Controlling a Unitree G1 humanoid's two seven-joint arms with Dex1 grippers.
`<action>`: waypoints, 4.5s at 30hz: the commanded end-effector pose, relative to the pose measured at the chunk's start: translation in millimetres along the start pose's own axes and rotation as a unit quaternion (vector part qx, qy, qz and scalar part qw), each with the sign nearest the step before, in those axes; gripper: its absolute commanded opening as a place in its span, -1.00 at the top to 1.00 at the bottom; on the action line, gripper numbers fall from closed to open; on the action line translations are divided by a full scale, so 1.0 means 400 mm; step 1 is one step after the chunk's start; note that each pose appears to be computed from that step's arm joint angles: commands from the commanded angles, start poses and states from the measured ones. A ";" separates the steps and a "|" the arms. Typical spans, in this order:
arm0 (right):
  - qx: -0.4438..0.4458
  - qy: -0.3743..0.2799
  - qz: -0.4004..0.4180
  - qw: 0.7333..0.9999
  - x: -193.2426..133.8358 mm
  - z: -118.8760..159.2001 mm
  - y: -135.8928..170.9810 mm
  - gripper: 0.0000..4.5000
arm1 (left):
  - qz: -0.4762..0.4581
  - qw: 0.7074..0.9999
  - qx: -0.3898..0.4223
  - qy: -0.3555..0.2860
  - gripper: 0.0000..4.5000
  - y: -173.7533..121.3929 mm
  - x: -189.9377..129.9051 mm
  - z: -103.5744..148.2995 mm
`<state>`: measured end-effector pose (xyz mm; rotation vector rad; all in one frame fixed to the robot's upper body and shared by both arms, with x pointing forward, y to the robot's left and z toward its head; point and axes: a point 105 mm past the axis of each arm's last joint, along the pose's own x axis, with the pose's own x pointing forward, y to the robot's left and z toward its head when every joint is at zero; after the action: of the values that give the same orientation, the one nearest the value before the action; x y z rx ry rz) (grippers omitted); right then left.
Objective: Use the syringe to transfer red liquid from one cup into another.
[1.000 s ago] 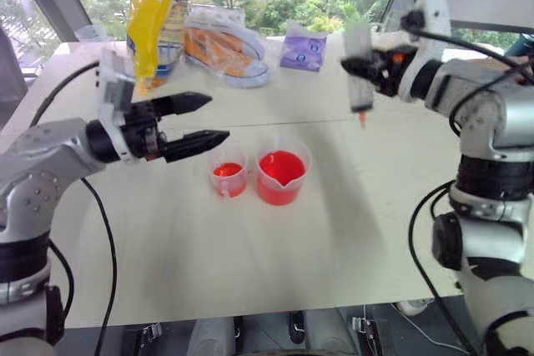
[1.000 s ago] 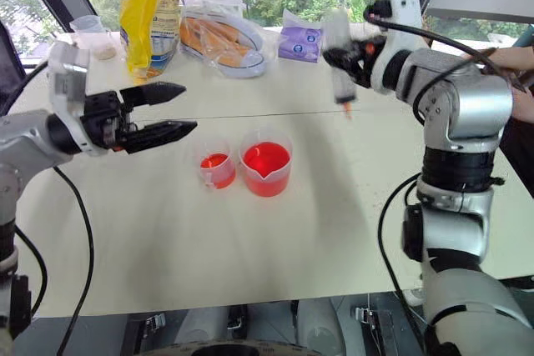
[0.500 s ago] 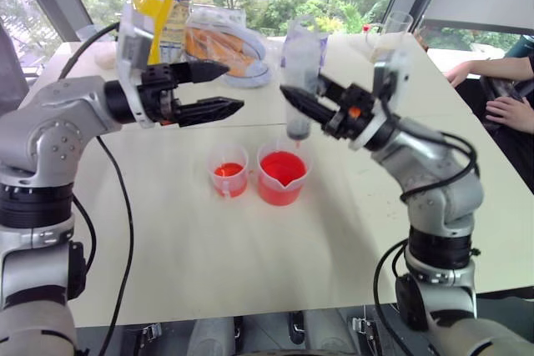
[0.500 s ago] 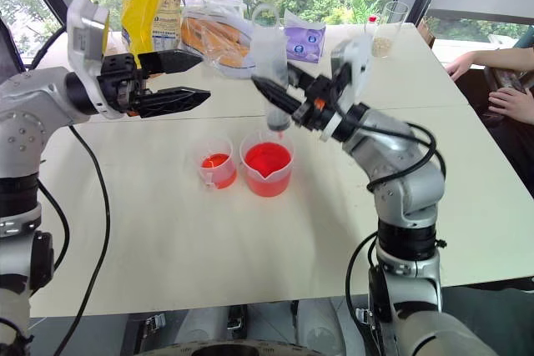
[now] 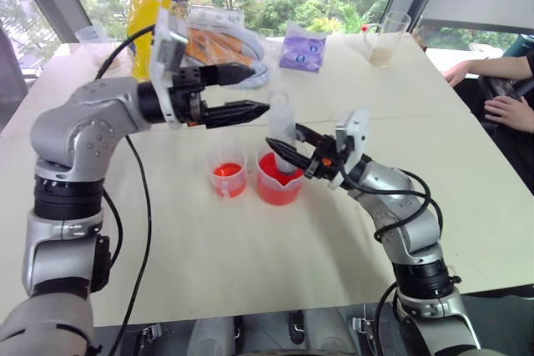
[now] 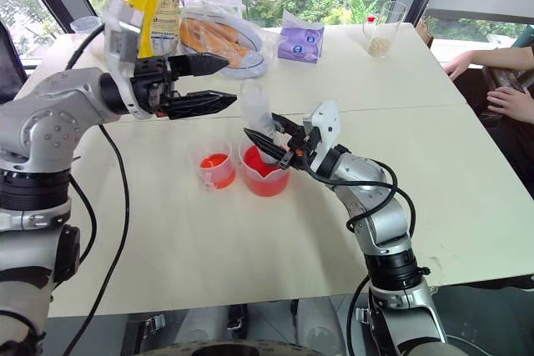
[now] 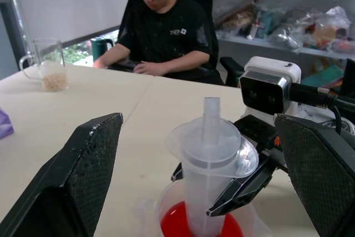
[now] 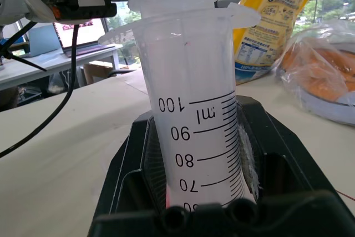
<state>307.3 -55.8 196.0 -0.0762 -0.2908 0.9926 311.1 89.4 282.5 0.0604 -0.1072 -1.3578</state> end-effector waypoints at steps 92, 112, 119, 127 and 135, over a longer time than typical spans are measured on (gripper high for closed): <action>-0.015 -0.079 0.036 0.996 0.056 0.201 -0.021 0.39 | 0.104 0.993 0.051 -0.031 -0.98 0.032 -0.182 0.128; 0.048 -0.097 0.145 0.983 0.221 0.132 0.073 0.39 | 0.108 0.989 0.053 -0.081 -0.98 -0.028 -0.213 0.220; 0.043 -0.079 0.145 0.985 0.219 0.092 0.080 0.39 | 0.095 0.992 0.042 -0.068 -0.98 -0.015 -0.145 0.175; 0.040 -0.075 0.143 0.986 0.217 0.085 0.083 0.39 | 0.095 0.993 0.032 -0.067 -0.76 -0.004 -0.125 0.159; 0.041 -0.074 0.141 0.986 0.216 0.084 0.083 0.39 | 0.097 0.993 0.032 -0.059 0.89 -0.005 -0.129 0.152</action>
<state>321.3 30.8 226.1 0.0237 -0.3195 1.2818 297.1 139.0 331.0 -0.0128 -0.2049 -1.1664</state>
